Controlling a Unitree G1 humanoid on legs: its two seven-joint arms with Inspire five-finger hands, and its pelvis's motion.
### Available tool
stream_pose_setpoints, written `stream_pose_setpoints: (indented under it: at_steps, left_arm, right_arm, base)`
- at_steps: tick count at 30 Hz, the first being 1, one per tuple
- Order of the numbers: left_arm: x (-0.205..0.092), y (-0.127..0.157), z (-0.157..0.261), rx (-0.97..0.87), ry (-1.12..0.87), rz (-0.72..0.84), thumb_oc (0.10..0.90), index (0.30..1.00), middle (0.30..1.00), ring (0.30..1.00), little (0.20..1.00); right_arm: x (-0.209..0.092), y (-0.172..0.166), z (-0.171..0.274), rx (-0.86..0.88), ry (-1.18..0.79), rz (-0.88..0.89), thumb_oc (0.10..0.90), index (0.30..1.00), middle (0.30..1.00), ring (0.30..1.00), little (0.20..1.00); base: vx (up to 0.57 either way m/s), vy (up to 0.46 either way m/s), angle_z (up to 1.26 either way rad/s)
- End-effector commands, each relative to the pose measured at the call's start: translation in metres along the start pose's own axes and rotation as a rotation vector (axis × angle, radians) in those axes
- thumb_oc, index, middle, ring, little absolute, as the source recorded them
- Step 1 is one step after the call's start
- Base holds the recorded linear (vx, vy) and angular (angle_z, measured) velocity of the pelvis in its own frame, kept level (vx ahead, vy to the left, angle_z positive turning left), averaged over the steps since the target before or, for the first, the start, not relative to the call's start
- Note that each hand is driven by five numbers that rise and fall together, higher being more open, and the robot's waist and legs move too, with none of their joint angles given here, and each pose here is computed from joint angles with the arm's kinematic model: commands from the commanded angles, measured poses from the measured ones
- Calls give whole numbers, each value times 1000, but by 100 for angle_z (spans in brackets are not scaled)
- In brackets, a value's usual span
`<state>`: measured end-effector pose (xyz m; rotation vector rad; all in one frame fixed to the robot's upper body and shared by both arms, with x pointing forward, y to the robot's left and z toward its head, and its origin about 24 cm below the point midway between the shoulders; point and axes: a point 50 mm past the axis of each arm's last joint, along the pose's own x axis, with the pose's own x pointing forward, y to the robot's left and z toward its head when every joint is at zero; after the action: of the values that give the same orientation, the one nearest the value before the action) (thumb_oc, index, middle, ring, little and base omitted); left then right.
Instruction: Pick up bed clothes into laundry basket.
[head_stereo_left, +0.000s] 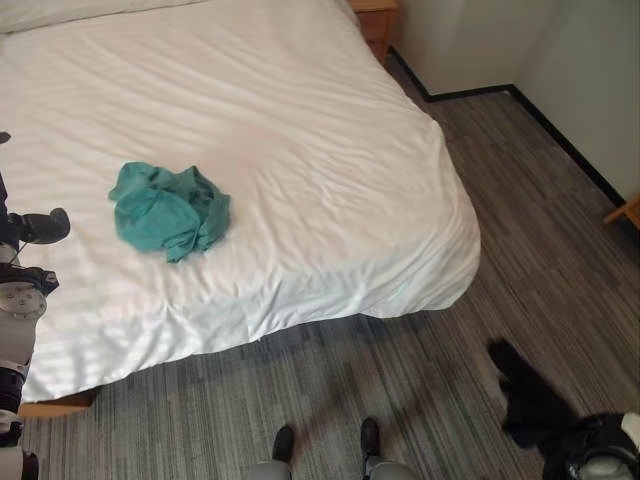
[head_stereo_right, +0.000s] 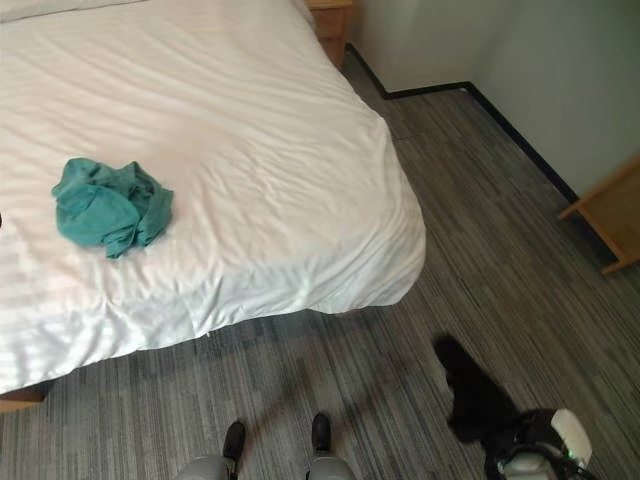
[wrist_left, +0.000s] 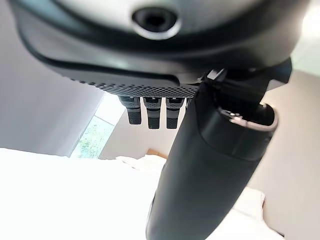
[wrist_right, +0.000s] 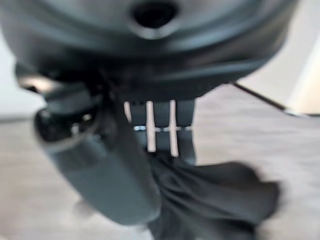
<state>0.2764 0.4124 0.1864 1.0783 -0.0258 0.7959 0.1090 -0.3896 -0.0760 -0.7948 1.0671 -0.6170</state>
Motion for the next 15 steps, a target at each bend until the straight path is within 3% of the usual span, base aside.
stream_pose_setpoints:
  at_steps: [1,5,12,15]
  left_arm:
    - [23,30,19,-29,-37,145,800,900,900,900,900]
    - [25,24,11,-14,12,111,800,900,900,900,900]
    - [8,-12,-2,-21,53,7,800,900,900,900,900]
    - [-6,-40,-29,136,177,-109,800,900,900,900,900]
  right_arm:
    - [5,-18,1,-86,-38,-47,400,300,300,300,300]
    - [1,0,4,-122,-52,22,400,300,300,300,300]
    - [-1,12,30,-178,-152,62,400,300,300,300,300]
    - [0,6,58,-189,-250,26,400,300,300,300,300]
  base:
    - [-3,117,-27]
    - [-11,105,-39]
    - [-41,42,-29]
    - [-161,3,-44]
